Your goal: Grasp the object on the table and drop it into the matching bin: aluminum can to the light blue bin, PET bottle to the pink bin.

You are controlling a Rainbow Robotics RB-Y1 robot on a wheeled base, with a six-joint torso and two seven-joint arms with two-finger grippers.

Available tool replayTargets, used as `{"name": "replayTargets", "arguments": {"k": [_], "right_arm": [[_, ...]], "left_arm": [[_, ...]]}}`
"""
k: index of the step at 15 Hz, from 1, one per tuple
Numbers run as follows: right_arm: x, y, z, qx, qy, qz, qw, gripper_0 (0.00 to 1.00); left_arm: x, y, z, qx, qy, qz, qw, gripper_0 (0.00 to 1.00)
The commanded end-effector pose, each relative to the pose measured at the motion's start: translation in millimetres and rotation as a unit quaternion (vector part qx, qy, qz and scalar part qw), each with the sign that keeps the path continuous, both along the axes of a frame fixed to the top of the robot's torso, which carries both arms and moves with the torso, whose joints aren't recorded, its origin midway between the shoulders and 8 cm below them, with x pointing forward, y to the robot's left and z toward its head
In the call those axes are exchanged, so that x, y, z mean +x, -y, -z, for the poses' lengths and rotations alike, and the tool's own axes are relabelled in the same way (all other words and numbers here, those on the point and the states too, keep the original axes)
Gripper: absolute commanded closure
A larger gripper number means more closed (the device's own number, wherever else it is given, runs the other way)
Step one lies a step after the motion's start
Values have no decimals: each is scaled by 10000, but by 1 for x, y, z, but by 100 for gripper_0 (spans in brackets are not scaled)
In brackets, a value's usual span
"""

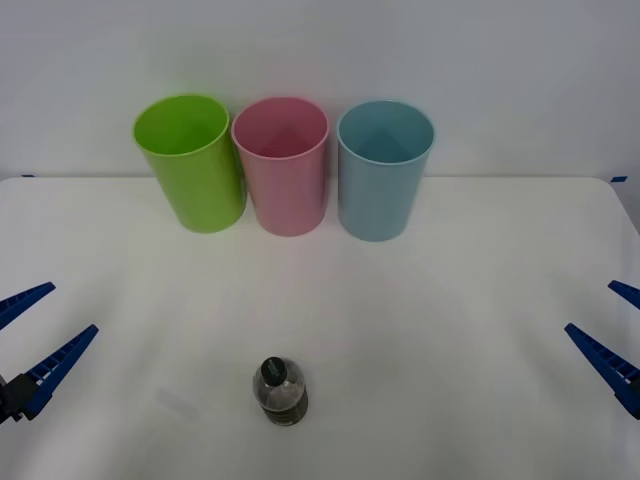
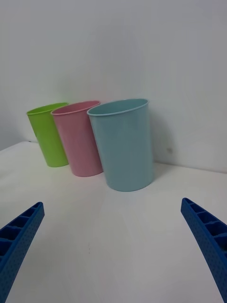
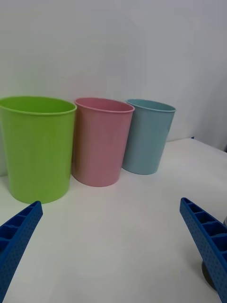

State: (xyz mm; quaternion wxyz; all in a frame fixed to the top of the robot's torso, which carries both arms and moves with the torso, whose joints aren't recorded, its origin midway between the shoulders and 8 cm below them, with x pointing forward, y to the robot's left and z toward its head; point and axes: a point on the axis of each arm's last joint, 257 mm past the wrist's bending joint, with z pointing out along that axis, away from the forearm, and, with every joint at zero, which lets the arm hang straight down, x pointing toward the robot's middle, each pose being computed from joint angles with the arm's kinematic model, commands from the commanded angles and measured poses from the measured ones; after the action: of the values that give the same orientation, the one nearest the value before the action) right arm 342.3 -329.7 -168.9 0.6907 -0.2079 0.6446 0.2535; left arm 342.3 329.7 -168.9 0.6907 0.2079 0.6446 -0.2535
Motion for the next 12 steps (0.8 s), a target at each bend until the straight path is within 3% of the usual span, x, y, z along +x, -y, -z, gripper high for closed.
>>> {"name": "replayTargets", "arguments": {"k": [1, 2, 6, 10, 12], "right_arm": [[0, 0, 0, 0, 0, 0, 10000, 0], [-5, 0, 13, 32, -145, 36, 9999, 0], [-12, -6, 14, -8, -181, -134, 9997, 0], [-27, -29, 32, -41, -445, -544, 9975, 0], [-39, -45, 48, -154, -632, -852, 9942, 0]], "left_arm": [[0, 0, 0, 0, 0, 0, 10000, 0], [0, 0, 0, 0, 0, 0, 10000, 0], [0, 0, 0, 0, 0, 0, 10000, 0], [0, 0, 0, 0, 0, 0, 10000, 0], [0, 0, 0, 0, 0, 0, 10000, 0]]}}
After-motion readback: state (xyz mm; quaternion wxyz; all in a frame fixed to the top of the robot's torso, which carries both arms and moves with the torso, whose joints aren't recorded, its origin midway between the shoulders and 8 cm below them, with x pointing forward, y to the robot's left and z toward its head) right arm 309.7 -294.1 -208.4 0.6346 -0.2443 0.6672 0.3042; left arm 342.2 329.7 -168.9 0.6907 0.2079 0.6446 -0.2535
